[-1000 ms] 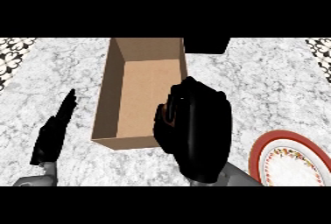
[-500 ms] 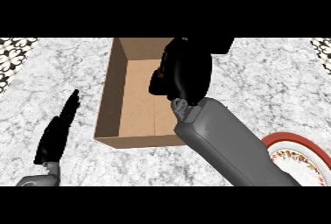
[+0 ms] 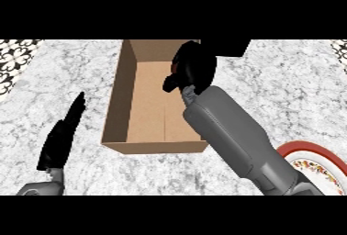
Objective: Pick the sweet potato from the plate and place it in the cardboard box
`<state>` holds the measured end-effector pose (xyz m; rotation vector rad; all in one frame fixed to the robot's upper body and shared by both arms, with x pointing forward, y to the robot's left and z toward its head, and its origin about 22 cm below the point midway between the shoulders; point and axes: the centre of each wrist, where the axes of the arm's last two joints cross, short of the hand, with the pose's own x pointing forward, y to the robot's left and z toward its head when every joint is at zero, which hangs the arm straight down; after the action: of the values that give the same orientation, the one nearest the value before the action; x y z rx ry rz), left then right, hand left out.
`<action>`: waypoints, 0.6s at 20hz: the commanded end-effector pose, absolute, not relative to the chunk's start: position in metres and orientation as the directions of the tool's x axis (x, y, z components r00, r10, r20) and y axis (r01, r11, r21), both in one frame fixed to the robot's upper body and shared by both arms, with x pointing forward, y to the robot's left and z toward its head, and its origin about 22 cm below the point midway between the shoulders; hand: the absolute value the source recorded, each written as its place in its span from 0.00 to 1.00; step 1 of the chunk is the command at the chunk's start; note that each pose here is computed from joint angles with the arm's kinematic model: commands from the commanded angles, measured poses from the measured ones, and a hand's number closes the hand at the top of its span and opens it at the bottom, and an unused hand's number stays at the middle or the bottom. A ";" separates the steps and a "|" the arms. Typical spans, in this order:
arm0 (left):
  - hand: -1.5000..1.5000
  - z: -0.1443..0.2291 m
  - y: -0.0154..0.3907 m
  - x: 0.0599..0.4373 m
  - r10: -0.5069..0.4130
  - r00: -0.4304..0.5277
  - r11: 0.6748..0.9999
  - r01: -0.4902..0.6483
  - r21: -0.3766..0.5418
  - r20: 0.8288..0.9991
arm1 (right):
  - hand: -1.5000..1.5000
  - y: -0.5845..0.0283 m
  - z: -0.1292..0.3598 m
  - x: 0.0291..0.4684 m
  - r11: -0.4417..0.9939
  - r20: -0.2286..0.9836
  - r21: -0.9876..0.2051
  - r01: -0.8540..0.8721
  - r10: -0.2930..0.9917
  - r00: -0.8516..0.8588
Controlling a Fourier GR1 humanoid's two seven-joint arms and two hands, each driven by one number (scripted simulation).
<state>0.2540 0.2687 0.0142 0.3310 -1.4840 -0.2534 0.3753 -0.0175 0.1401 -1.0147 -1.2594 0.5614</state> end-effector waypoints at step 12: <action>0.50 0.013 0.270 0.252 -0.354 0.078 0.933 -0.034 0.358 0.932 | 0.00 -0.029 0.124 0.405 0.657 0.844 -0.508 0.558 0.508 0.171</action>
<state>0.2541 0.2690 0.0119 0.3331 -1.4754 -0.2501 0.4021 -0.0264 0.1251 -0.9613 -1.3986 0.2092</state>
